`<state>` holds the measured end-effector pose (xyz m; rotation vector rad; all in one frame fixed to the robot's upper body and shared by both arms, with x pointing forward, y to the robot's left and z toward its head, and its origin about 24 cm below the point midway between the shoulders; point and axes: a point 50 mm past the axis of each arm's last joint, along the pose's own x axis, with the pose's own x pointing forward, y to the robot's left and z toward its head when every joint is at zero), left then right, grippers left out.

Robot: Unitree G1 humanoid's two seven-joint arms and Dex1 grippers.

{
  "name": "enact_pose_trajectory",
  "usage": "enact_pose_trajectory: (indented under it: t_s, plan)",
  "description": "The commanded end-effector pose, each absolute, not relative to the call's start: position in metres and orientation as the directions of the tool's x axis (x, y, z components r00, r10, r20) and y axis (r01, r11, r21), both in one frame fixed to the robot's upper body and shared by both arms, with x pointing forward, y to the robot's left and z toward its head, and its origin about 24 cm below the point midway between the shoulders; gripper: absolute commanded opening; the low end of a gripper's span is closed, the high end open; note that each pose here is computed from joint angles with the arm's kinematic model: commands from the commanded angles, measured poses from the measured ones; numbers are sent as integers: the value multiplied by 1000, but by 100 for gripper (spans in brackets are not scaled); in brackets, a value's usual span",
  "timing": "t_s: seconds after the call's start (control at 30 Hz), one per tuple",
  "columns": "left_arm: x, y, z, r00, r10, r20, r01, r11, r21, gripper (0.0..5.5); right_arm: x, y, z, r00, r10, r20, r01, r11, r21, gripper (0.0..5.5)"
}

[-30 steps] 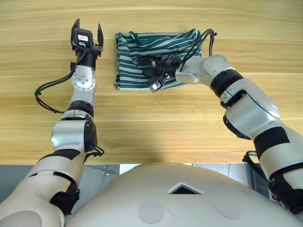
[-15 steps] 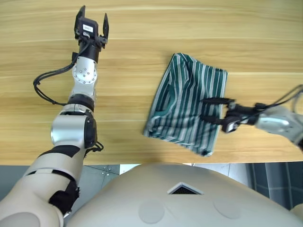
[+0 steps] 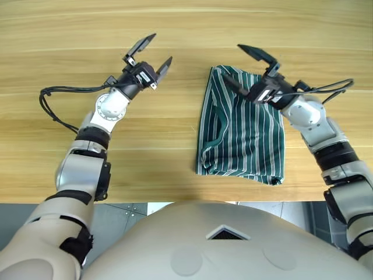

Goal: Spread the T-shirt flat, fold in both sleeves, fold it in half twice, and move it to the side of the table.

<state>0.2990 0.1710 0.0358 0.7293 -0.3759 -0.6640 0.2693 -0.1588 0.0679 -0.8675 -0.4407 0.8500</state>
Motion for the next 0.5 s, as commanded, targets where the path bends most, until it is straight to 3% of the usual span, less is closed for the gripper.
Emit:
enact_pose_trajectory:
  t_s: [0.03, 0.2, 0.37, 0.5]
  plan:
    - [293, 168, 26, 706, -708, 8, 473, 480, 739, 324, 257, -176, 67, 584, 808, -76, -477, 266, -838, 338]
    - [283, 158, 17, 633, -773, -39, 533, 398, 747, 324, 265, -199, 87, 659, 750, -52, -386, 278, -879, 338]
    - [279, 133, 14, 555, -830, -51, 556, 324, 765, 324, 294, -188, 77, 708, 697, -110, -378, 243, -894, 338]
    - [273, 109, 14, 458, -887, -55, 564, 243, 789, 324, 301, -177, 65, 691, 707, -152, -405, 205, -891, 338]
